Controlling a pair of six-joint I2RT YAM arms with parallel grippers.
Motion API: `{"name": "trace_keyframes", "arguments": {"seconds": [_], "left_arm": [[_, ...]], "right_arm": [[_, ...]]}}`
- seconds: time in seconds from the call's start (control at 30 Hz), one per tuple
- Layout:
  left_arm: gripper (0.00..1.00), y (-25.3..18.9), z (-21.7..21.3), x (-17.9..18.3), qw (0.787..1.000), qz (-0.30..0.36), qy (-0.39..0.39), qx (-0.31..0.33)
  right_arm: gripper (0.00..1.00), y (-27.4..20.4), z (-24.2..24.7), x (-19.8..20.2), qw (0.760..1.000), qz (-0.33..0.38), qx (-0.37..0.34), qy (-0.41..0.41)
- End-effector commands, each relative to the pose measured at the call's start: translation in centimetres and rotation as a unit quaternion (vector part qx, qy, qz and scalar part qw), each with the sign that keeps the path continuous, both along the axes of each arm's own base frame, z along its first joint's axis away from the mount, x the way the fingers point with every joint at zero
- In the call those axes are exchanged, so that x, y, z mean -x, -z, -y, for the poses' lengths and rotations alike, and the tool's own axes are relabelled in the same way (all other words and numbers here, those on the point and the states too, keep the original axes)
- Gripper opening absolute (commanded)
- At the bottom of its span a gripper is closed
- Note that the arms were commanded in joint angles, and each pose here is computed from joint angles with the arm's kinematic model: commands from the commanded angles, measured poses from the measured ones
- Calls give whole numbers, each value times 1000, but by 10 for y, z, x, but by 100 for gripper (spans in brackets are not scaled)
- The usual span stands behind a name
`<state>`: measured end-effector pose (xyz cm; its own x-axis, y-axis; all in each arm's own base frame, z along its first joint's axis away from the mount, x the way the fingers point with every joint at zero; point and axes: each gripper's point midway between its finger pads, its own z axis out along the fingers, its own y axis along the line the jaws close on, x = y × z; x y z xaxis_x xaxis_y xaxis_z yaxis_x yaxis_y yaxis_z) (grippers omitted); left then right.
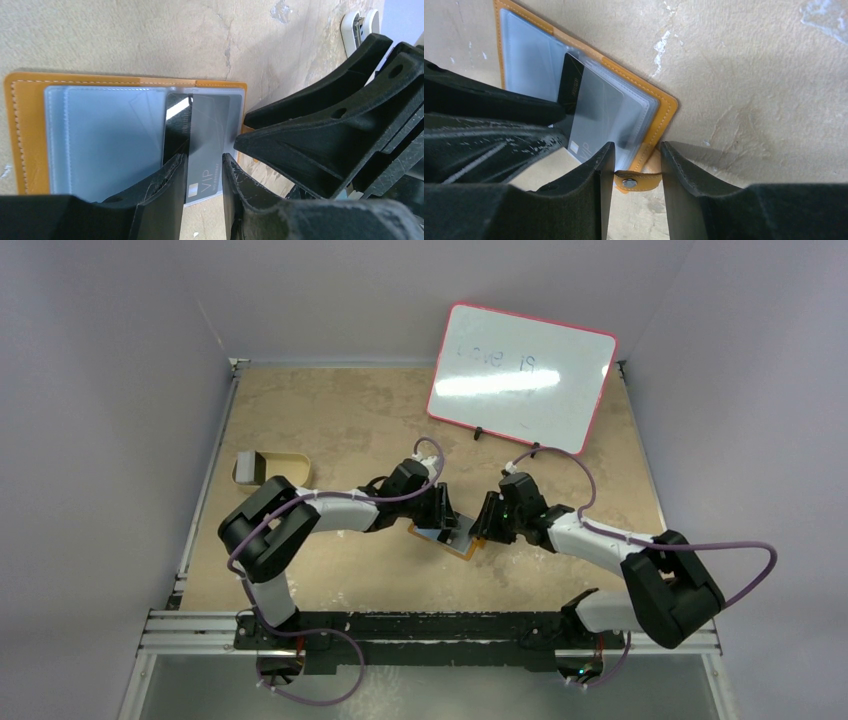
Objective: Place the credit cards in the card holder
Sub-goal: Insert the credit card into the card holder.
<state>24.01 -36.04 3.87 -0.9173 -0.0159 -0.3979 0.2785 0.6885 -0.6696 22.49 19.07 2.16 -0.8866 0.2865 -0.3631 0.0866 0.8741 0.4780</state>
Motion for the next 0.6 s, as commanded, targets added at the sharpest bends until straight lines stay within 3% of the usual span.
{"name": "trace_keyframes", "arguments": {"seconds": [0.0, 0.1, 0.27, 0.57], "left_arm": [[30, -21, 19, -9, 999, 25, 5, 29], [30, -29, 18, -13, 999, 37, -1, 27], [32, -31, 0, -27, 997, 73, -20, -35], [37, -12, -4, -26, 996, 66, -15, -62]], "right_arm": [[41, 3, -2, 1, 1000, -2, -3, -1], [41, 3, -1, 3, 1000, -3, 0, -2], [41, 2, 0, 4, 1000, -3, 1, -5], [41, 3, 1, 1, 1000, 2, 5, -3]]}}
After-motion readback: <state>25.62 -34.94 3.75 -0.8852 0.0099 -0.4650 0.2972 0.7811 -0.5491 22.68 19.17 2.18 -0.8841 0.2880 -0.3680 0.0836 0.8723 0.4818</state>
